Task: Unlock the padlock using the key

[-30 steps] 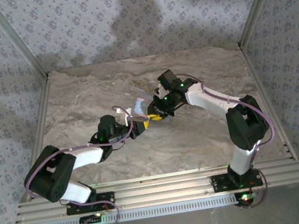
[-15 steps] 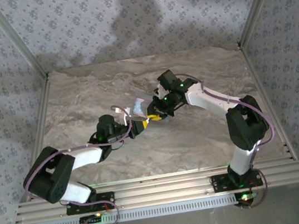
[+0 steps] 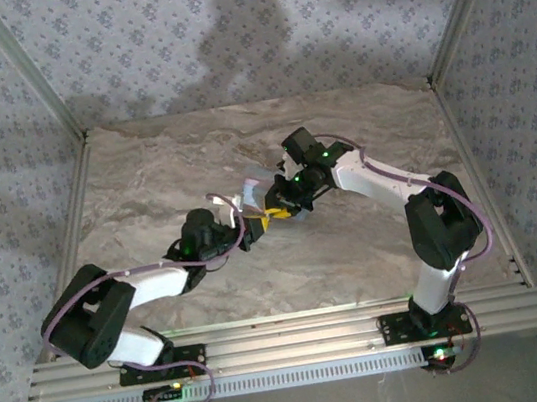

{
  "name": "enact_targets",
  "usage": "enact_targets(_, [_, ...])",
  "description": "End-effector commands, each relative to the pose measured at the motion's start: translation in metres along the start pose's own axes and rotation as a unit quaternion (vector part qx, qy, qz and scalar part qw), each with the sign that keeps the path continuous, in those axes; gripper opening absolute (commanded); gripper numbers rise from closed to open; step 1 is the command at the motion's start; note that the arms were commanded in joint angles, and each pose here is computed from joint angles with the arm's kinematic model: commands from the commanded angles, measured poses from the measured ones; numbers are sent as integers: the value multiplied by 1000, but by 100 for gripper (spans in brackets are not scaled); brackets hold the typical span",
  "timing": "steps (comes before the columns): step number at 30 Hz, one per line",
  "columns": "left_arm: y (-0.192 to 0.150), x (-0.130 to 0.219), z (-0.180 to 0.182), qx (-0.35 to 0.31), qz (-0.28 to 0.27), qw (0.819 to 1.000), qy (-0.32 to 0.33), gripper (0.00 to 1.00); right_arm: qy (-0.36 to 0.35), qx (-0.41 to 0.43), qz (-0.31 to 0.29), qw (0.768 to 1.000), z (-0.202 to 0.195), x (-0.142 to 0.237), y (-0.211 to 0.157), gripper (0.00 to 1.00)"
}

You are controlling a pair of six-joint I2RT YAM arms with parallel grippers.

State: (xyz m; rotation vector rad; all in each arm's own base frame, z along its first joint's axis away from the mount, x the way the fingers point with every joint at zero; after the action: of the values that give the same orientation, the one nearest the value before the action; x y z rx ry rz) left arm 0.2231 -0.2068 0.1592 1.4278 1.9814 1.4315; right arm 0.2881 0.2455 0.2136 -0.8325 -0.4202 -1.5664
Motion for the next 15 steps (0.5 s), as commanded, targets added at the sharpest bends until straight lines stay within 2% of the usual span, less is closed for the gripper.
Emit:
enact_targets(1, [55, -1, -23, -61, -113, 991, -40, 0, 15, 8, 65, 998, 8, -11, -21, 0])
enact_targets(8, [55, 11, -10, -14, -121, 990, -70, 0, 4, 7, 47, 999, 3, -9, -18, 0])
enact_targets(15, [52, 14, -9, -11, -106, 991, -79, 0, 2, 5, 33, 999, 2, -4, -15, 0])
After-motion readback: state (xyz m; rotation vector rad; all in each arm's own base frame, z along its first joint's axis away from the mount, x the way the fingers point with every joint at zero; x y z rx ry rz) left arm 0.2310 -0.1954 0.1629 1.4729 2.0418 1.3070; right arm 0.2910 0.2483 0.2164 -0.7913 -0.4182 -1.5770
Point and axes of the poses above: each hand's point on the last joint's axis, 136 mm out from that joint toward the fingers, its own x axis back along the fingers, its own z axis along the line the jaws close on, y = z × x, the point moved 10 cm from there along x, back along the fingers, and after that the axes turned 11 degrees about -x, right-handed, at the moved point
